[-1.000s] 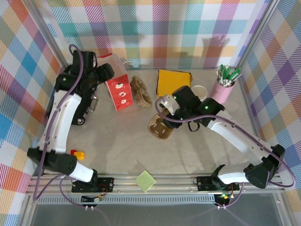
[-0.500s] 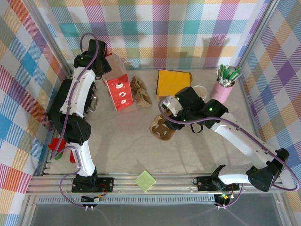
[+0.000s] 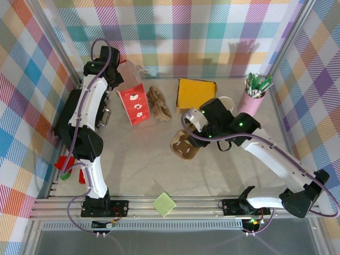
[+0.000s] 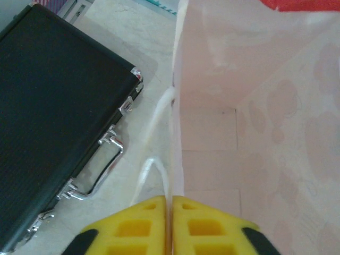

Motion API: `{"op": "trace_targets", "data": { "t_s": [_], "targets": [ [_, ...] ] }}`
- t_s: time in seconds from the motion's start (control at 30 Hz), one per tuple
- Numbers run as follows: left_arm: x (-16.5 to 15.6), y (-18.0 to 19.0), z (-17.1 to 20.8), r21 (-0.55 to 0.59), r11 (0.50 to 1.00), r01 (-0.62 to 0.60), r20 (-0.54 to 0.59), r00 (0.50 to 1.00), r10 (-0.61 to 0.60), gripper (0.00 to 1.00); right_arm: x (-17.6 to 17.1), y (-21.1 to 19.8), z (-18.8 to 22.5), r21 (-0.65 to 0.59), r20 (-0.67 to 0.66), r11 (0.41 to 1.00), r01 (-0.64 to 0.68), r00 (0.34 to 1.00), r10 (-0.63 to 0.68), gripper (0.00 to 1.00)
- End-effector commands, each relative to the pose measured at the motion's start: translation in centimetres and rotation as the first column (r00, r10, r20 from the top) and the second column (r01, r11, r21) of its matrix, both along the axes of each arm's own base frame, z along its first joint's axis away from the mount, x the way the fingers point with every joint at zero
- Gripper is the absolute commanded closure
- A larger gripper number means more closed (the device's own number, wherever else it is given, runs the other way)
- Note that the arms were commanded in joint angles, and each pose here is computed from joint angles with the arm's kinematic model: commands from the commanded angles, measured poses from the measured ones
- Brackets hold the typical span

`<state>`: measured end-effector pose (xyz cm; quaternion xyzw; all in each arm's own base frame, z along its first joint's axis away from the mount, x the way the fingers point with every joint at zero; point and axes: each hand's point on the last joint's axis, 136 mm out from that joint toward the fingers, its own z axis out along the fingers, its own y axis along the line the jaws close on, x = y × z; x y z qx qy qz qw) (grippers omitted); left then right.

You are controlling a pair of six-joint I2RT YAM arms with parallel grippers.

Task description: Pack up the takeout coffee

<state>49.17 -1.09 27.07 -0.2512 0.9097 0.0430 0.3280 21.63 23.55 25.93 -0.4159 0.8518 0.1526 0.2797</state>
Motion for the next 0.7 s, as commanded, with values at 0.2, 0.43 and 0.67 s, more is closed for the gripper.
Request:
{"op": "trace_targets", "data": {
  "t_s": [0.2, 0.43, 0.67],
  "targets": [
    [-6.9, -0.2, 4.4, -0.051, 0.997, 0.065, -0.001, 0.998, -0.065, 1.0, -1.6, -0.9, 5.8, 0.106, 0.088, 0.994, -0.027, 0.996, 0.018, 0.61],
    [-14.5, -2.1, 5.0, -0.174, 0.971, 0.166, -0.031, 0.984, -0.174, 1.0, -2.6, -1.4, 9.3, 0.165, 0.133, 0.985, -0.041, 0.991, 0.019, 0.61],
    [-21.2, -7.0, 5.2, -0.326, 0.878, 0.35, 0.019, 0.931, -0.364, 1.0, -3.4, -1.1, 12.1, 0.229, 0.122, 0.972, -0.058, 0.992, 0.03, 0.61]
  ]
}}
